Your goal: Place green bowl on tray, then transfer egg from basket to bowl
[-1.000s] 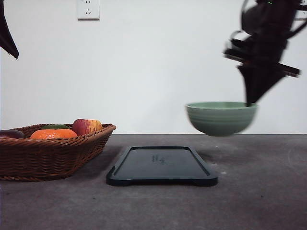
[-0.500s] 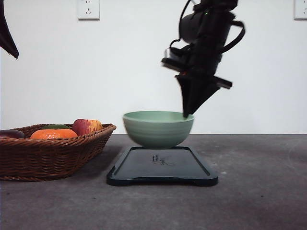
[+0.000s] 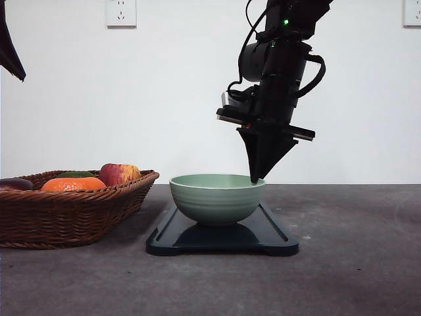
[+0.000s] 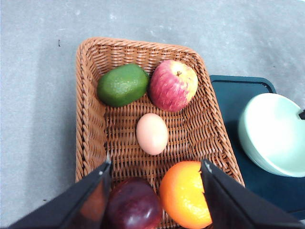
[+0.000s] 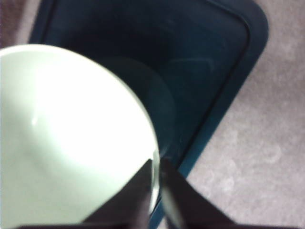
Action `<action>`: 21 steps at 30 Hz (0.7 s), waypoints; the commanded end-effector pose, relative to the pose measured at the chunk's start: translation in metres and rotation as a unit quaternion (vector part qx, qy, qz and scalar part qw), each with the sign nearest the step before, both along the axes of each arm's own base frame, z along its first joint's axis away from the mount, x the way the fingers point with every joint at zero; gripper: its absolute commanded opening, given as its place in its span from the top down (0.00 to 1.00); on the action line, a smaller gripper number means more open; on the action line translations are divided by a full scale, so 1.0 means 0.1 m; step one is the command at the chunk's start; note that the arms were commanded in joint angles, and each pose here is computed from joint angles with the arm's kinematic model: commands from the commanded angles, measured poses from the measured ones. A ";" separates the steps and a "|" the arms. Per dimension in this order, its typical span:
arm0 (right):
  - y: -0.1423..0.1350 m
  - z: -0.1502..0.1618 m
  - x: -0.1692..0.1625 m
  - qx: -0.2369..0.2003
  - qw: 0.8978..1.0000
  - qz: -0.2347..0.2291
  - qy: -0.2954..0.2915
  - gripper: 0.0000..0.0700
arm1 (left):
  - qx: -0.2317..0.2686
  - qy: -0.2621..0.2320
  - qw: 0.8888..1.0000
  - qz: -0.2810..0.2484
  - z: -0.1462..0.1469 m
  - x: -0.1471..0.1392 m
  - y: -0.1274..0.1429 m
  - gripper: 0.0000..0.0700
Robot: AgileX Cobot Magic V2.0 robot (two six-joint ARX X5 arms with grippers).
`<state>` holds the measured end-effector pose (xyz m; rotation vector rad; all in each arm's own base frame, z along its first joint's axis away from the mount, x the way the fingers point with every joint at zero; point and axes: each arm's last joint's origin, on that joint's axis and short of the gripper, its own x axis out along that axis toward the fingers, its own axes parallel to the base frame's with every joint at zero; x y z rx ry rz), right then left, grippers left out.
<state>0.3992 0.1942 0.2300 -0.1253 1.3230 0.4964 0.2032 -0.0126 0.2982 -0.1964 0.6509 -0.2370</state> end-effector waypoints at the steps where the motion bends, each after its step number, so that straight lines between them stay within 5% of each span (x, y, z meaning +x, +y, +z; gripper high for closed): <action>1: 0.06 0.00 0.03 0.002 1.000 0.008 -0.006 0.65 | -0.001 -0.012 1.000 -0.004 0.07 0.02 -0.01 0.46; 3: 0.06 0.01 0.02 0.001 1.000 0.008 -0.004 0.56 | -0.001 -0.011 1.000 -0.004 0.07 0.02 -0.01 0.47; 8: 0.03 0.25 -0.03 0.004 1.000 0.014 -0.016 0.56 | -0.001 -0.012 1.000 -0.004 0.07 0.02 -0.01 0.46; 15: -0.06 0.66 -0.22 0.049 0.991 0.024 -0.121 0.57 | -0.001 -0.012 1.000 -0.004 0.07 0.02 -0.01 0.46; 21: -0.26 0.70 -0.54 0.074 0.979 0.033 -0.189 0.57 | -0.001 -0.012 1.000 -0.004 0.07 0.02 -0.01 0.46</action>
